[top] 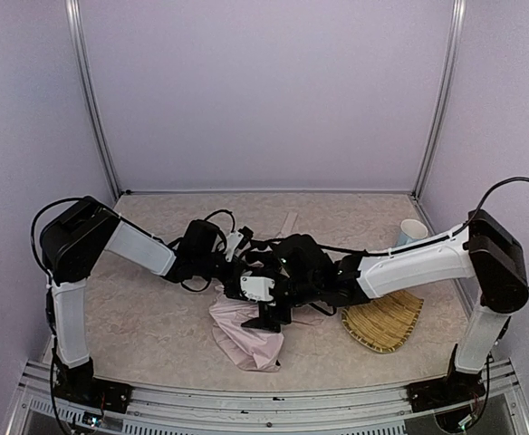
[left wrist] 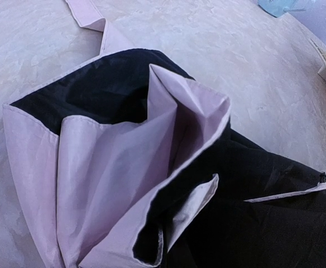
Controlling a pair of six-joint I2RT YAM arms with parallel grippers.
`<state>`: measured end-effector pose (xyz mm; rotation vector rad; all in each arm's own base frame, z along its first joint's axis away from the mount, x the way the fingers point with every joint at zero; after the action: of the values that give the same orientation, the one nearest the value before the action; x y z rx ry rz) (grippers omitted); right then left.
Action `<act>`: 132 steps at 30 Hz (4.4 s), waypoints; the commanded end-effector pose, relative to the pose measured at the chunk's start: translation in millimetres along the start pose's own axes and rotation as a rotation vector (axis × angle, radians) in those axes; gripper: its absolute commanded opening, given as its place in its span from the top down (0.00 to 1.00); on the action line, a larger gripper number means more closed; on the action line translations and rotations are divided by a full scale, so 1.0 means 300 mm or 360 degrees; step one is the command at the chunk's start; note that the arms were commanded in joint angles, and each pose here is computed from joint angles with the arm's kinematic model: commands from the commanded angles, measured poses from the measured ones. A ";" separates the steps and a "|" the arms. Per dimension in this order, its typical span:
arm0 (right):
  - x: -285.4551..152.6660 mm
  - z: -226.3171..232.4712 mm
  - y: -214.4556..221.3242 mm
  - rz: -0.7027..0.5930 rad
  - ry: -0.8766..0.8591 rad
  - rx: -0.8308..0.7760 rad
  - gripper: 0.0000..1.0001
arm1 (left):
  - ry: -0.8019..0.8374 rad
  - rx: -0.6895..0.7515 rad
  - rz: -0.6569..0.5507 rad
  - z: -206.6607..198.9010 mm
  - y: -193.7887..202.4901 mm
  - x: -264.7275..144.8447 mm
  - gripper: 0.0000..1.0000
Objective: Put away the umbrella
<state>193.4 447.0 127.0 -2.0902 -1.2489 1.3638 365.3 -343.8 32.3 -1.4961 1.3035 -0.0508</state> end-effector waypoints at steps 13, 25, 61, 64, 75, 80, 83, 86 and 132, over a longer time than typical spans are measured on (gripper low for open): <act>0.026 -0.245 0.098 0.0175 0.0216 0.0174 1.00 | -0.0012 0.0034 0.0161 -0.027 0.129 -0.029 1.00; 0.131 -0.153 0.369 0.0175 -0.0151 0.0548 0.97 | 0.0056 -0.0059 0.0069 -0.007 0.098 -0.061 0.80; 0.166 -0.038 0.439 0.0084 -0.0552 0.1037 1.00 | 0.0398 0.0983 0.0057 -0.531 0.097 -0.246 0.35; 0.162 -0.036 0.434 0.0074 -0.0568 0.1033 1.00 | 0.0432 0.0939 0.0046 -0.539 0.067 -0.254 0.97; 0.125 0.040 0.363 -0.0144 -0.0800 0.1045 0.98 | 0.0246 0.0337 -0.0538 -0.197 -0.216 -0.397 1.00; 0.115 0.026 0.334 -0.0221 -0.0810 0.1016 0.97 | 0.0082 0.0165 -0.0400 -0.042 -0.166 -0.271 1.00; 0.109 0.015 0.341 -0.0214 -0.0766 0.1027 0.96 | -0.0066 0.0047 -0.0306 0.064 -0.111 -0.200 1.00; 0.091 -0.010 0.343 -0.0199 -0.0667 0.1052 0.85 | -0.0194 0.0021 -0.0112 0.138 -0.035 -0.119 1.00; -0.092 -0.392 0.138 -0.0456 -0.0088 0.0929 0.04 | 0.0252 0.0328 -0.0520 -0.264 -0.267 -0.397 1.00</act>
<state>302.5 416.4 150.9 -1.4323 -0.9202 1.5134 333.3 -321.7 161.6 -1.5131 1.1392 -0.3990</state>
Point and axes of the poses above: each gripper's point midway between its finger pads, its own x axis out along the fingers, its own z axis along the line the jaws close on, y = z × x, the point moved 1 cm from there along -x, back along the fingers, and after that the axes turned 14 degrees about -x, right-handed, at the moved point
